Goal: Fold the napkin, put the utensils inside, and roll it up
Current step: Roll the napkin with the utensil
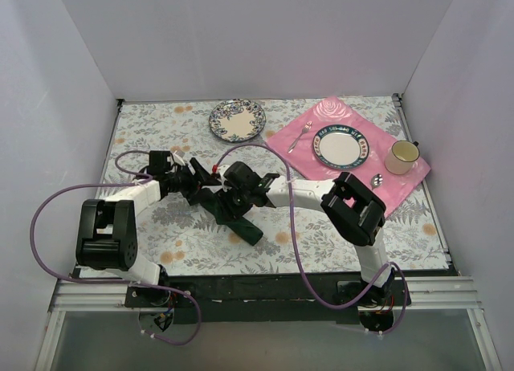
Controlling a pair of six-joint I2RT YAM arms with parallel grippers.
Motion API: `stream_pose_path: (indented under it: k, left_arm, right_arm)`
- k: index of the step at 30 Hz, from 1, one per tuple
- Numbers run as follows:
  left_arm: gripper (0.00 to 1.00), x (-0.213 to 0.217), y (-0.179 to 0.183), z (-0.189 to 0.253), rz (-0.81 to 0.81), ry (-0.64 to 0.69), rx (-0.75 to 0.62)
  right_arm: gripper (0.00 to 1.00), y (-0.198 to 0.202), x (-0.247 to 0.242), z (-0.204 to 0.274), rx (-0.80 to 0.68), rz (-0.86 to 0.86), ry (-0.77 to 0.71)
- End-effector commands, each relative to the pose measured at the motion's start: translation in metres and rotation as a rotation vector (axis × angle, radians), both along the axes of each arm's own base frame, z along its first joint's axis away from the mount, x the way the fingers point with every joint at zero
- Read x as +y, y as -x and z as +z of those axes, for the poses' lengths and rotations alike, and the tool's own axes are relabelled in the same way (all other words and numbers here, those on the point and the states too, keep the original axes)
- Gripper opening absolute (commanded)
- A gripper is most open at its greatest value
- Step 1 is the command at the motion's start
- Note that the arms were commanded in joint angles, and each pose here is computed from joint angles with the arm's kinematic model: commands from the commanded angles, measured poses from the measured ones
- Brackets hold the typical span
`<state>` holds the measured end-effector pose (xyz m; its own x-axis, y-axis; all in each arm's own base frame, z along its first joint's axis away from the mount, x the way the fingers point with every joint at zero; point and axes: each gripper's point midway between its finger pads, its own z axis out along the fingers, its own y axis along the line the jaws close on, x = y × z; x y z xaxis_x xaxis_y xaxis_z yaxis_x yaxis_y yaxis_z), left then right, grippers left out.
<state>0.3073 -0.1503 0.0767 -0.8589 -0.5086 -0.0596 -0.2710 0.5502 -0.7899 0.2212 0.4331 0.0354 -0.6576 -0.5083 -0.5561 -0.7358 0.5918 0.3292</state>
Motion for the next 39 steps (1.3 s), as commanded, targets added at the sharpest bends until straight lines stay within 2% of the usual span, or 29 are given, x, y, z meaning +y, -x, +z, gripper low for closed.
stream_pose_path:
  k: [1, 5, 13, 19, 22, 26, 31, 34, 39]
  left_arm:
    - [0.65, -0.007, -0.012, 0.049, -0.031, 0.047, -0.116]
    - [0.65, -0.017, -0.008, 0.056, -0.051, 0.12, -0.096]
    - [0.65, -0.046, 0.02, 0.033, -0.103, 0.206, -0.004]
    - [0.65, -0.052, 0.028, 0.02, -0.115, 0.193, 0.02]
    - [0.65, -0.045, 0.033, 0.006, -0.108, 0.124, 0.042]
    - [0.65, -0.042, 0.038, 0.001, -0.115, 0.097, 0.044]
    - [0.65, -0.04, 0.041, 0.0, -0.121, 0.078, 0.043]
    - [0.65, -0.039, 0.04, 0.0, -0.121, 0.066, 0.037]
    - [0.66, -0.04, 0.04, -0.004, -0.123, 0.071, 0.054]
  right_arm:
    - [0.56, -0.003, 0.0, 0.009, -0.018, 0.006, 0.014]
    - [0.6, -0.003, 0.002, 0.016, -0.025, 0.008, -0.001]
    - [0.64, -0.001, 0.004, 0.027, -0.035, 0.016, -0.032]
    - [0.64, -0.001, 0.004, 0.034, -0.04, 0.022, -0.039]
    - [0.67, 0.001, 0.001, 0.049, -0.054, 0.022, -0.054]
    - [0.72, 0.006, -0.005, 0.068, -0.069, 0.025, -0.084]
    - [0.73, 0.017, -0.016, 0.078, -0.051, 0.042, -0.129]
    - [0.66, 0.029, -0.013, 0.072, -0.01, 0.094, -0.168]
    - [0.44, 0.039, -0.016, 0.045, 0.068, 0.128, -0.178]
